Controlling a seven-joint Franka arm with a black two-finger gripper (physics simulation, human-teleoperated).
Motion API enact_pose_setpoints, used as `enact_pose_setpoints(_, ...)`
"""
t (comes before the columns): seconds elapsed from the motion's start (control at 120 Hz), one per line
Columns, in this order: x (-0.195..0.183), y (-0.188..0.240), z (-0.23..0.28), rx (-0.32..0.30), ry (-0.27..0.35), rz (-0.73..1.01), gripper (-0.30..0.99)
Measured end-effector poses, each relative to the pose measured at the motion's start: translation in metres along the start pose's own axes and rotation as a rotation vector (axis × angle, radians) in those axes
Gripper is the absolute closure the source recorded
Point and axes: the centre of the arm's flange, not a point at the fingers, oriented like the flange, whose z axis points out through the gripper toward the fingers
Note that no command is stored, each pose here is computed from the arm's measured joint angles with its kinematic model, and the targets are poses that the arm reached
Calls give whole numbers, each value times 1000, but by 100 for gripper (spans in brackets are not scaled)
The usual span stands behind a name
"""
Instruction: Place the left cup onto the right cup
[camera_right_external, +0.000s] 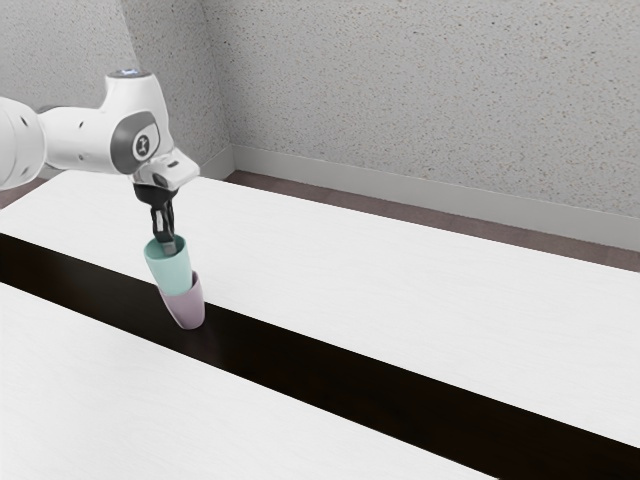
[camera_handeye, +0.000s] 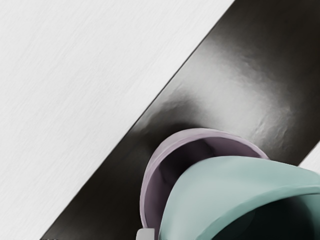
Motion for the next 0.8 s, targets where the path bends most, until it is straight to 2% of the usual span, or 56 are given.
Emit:
enact_pose_setpoints(0.092,-1,-1,4,-4,-5,-1,78)
enact_pose_setpoints(0.142,0,-1,5,-7,-7,0,74)
enact_pose_setpoints(0.308,2,0,6,-3,-11,9,38)
enact_pose_setpoints(0.45,3,0,4,1,-10,14,20)
enact_pose_setpoints(0.6,3,2,-4,10,-4,18,10)
enact_pose_setpoints(0.8,2,5,-21,26,12,20,4)
